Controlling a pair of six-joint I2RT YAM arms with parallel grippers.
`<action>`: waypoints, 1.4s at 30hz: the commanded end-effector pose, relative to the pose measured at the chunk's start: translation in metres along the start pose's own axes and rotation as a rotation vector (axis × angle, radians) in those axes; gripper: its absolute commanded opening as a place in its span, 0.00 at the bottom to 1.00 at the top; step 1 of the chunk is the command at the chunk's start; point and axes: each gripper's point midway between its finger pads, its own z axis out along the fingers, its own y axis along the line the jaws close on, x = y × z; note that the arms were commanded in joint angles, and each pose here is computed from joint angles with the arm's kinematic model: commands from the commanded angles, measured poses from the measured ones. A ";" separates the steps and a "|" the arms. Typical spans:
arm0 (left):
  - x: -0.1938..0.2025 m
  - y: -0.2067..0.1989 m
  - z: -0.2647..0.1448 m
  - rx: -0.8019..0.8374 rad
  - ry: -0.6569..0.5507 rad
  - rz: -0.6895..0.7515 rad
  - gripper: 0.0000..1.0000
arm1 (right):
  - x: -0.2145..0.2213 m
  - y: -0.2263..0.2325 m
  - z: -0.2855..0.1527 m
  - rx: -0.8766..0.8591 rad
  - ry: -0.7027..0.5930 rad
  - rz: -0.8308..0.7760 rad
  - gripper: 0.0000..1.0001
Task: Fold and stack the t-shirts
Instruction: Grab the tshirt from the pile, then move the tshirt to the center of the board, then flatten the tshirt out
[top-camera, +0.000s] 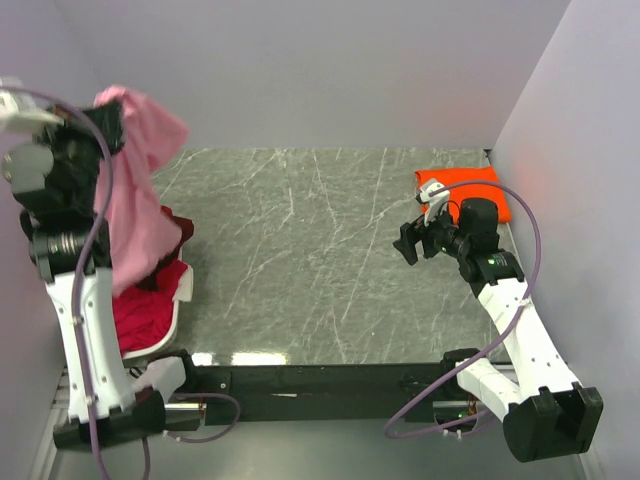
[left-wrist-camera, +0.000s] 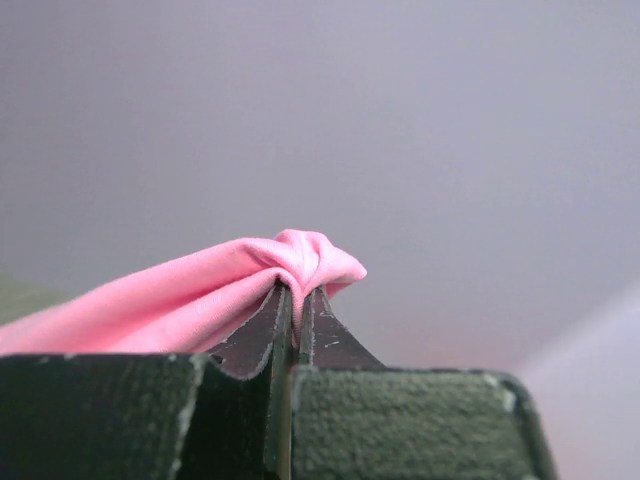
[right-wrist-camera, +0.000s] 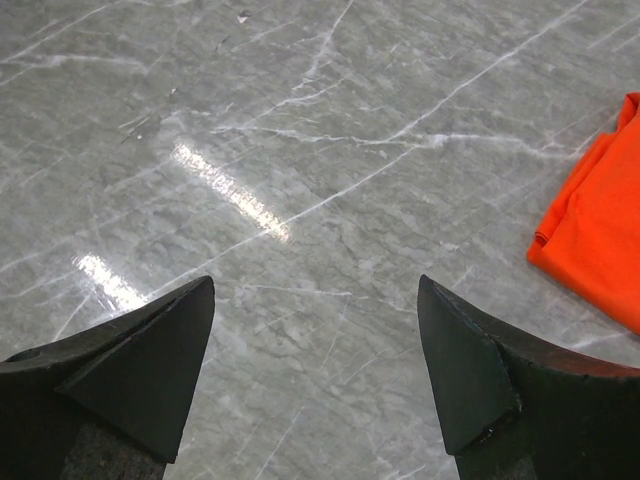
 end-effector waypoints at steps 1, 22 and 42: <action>-0.047 -0.130 -0.022 0.572 -0.011 0.020 0.00 | -0.017 -0.002 -0.007 0.025 -0.049 -0.036 0.88; 0.168 -0.193 -0.025 0.806 0.548 -0.301 0.00 | -0.019 -0.021 -0.017 0.125 -0.058 -0.058 0.89; 0.345 -0.061 -0.059 0.609 0.972 0.394 0.76 | 0.064 0.096 -0.017 -0.659 0.039 -0.382 0.91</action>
